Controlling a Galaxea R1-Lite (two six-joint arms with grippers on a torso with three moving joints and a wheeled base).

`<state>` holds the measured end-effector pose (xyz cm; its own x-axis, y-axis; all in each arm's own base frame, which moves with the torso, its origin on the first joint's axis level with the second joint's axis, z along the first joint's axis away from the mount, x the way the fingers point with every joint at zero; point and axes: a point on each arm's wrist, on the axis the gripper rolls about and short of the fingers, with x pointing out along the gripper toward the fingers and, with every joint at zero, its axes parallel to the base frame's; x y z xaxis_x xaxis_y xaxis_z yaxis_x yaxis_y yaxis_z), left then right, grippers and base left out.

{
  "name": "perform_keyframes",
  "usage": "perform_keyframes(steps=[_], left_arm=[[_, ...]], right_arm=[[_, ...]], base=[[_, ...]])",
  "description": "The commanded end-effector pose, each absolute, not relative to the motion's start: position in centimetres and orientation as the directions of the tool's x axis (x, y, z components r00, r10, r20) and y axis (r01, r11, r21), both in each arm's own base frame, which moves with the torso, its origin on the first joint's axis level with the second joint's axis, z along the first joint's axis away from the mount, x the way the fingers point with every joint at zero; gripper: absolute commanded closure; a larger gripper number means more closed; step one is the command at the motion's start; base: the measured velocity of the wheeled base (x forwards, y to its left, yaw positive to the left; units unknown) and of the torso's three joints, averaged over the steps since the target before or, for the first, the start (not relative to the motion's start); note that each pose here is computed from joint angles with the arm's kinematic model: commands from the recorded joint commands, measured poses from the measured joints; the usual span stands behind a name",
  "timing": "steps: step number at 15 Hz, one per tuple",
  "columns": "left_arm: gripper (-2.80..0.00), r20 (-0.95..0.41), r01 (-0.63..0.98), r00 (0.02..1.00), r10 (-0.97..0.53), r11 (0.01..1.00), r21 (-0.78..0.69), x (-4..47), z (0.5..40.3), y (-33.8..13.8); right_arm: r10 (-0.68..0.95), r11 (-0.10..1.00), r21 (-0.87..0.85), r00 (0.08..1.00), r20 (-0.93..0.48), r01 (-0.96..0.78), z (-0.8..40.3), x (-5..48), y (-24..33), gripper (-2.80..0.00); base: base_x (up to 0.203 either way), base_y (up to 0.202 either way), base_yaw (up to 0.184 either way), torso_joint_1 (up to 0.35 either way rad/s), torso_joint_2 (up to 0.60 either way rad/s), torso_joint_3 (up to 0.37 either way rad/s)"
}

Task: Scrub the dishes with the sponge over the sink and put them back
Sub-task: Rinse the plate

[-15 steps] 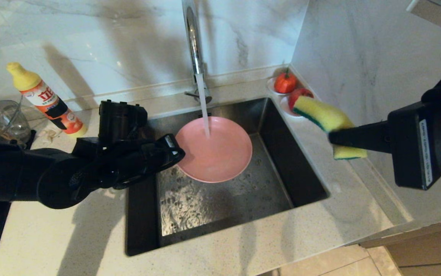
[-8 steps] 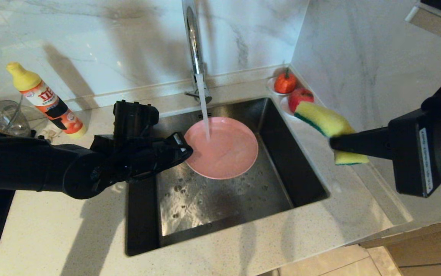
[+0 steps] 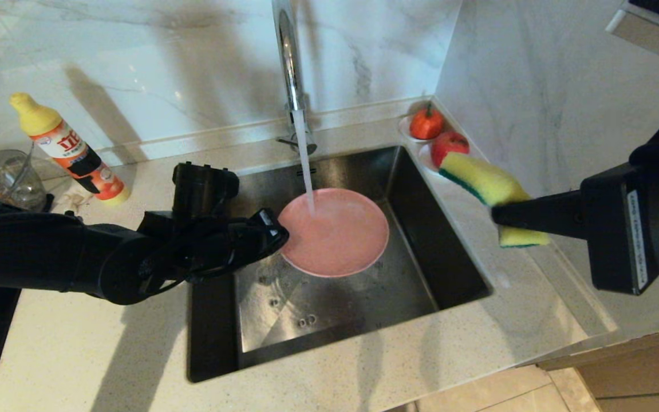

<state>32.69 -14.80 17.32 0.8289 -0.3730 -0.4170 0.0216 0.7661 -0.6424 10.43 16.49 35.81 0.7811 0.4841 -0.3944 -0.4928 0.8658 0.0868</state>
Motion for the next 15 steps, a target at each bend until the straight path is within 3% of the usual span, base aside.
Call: perform_keyframes(steps=[1, 4, 9, 11, 15], left_arm=[[0.0, -0.428, -0.003, 0.835, -0.345, 0.776, -0.631, 32.6, 16.9, -14.0], [0.0, -0.398, -0.033, 0.886, -0.237, 0.824, -0.565, 32.4, 17.5, -12.2], [0.0, -0.174, 0.087, 0.966, -0.194, 0.869, -0.488, 31.8, 18.0, -10.9], [0.0, -0.162, 0.093, 0.969, -0.187, 0.882, -0.462, 31.1, 18.2, -10.6], [0.0, -0.048, 0.164, 0.981, -0.186, 0.943, -0.29, 29.2, 19.5, -9.9]], right_arm=[[0.48, 0.868, 0.083, 0.781, -0.4, -0.49, 35.7, 10.5, 16.6, 0.0], [0.481, 0.867, 0.085, 0.779, -0.402, -0.492, 35.7, 10.5, 16.6, 0.0], [0.484, 0.864, 0.083, 0.774, -0.409, -0.496, 35.5, 10.6, 16.9, 0.0], [0.484, 0.864, 0.084, 0.774, -0.408, -0.496, 35.5, 10.5, 16.7, 0.0], [0.48, 0.865, 0.08, 0.773, -0.414, -0.495, 35.3, 10.6, 16.7, 0.0]], base=[[0.0, 0.0, 0.0, 0.0, 0.0, 0.0], [0.0, 0.0, 0.0, 0.0, 0.0, 0.0], [0.0, 0.0, 0.0, 0.0, 0.0, 0.0], [0.0, 0.0, 0.0, 0.0, 0.0, 0.0], [0.0, 0.0, 0.0, 0.0, 0.0, 0.0]])
